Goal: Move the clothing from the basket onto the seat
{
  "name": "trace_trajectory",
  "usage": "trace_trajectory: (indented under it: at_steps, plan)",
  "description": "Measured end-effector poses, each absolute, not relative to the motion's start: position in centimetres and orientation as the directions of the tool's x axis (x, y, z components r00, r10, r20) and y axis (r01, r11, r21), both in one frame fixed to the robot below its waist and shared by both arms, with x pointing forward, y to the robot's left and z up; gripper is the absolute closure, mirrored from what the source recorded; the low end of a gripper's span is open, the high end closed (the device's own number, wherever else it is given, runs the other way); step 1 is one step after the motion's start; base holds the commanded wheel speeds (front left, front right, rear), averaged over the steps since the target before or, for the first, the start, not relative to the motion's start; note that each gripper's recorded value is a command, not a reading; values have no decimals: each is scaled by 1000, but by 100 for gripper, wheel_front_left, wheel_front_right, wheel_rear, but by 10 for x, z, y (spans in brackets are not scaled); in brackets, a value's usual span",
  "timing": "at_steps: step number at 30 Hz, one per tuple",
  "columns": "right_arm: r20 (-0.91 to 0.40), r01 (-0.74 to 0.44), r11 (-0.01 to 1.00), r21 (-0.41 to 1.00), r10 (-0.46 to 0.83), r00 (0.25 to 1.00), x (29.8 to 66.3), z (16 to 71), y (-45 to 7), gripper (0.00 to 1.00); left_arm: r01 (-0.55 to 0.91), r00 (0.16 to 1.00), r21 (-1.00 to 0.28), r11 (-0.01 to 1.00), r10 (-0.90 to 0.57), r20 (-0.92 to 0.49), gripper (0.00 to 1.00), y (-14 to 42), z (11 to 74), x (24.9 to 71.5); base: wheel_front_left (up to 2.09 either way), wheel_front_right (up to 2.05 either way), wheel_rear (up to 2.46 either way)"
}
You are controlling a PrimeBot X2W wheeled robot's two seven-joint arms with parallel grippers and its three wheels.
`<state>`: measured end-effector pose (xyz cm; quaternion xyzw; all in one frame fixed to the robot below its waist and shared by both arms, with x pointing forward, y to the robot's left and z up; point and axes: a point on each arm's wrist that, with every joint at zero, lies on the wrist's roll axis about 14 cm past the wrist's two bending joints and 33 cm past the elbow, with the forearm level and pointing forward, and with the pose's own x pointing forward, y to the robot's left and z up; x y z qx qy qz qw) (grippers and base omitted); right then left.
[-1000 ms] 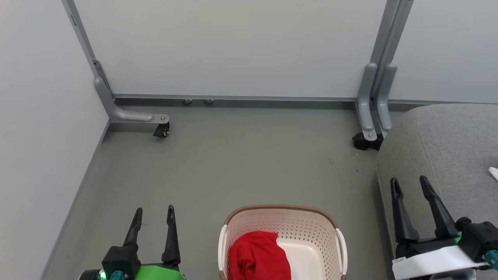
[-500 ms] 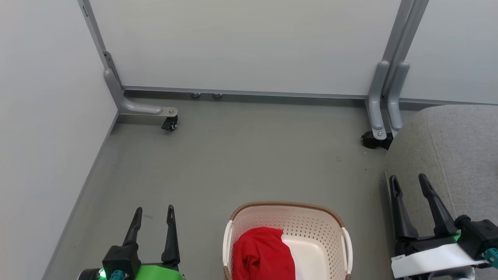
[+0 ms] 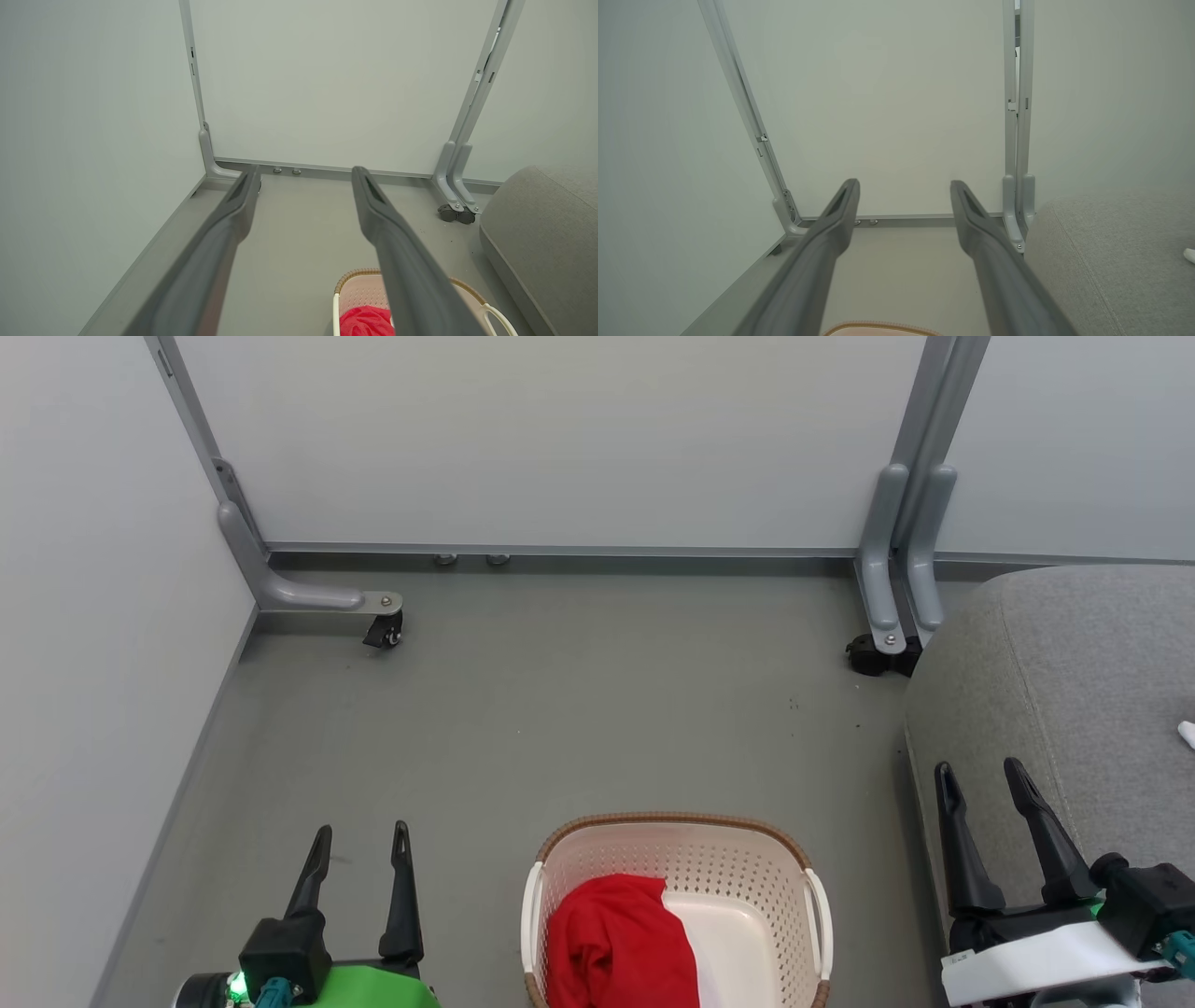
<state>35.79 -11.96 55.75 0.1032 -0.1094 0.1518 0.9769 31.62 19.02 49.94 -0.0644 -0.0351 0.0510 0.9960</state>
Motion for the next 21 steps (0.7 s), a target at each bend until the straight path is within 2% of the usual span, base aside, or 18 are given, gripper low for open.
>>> trace_trajectory:
  at_steps: [7, 13, 17, 21]
  plan:
    - [239, -316, 934, 168, 272, 932, 360, 556, -122, 0, -83, 994, -129, 988, 91, 54, 0, 186, 497, 320, 0, 0, 0]
    - [203, -309, 940, 146, 277, 939, 367, 545, -132, 0, -14, 1000, -121, 993, 14, -2, 0, 161, 481, 332, 0, 0, 0]
    - [217, -309, 943, 124, 279, 936, 385, 551, -143, 0, 53, 998, -93, 994, -55, -12, 0, 137, 480, 358, 0, 0, 0]
    - [210, -294, 949, 113, 267, 941, 405, 548, -158, 0, 131, 984, -59, 990, -137, -110, 0, 110, 449, 377, 0, 0, 0]
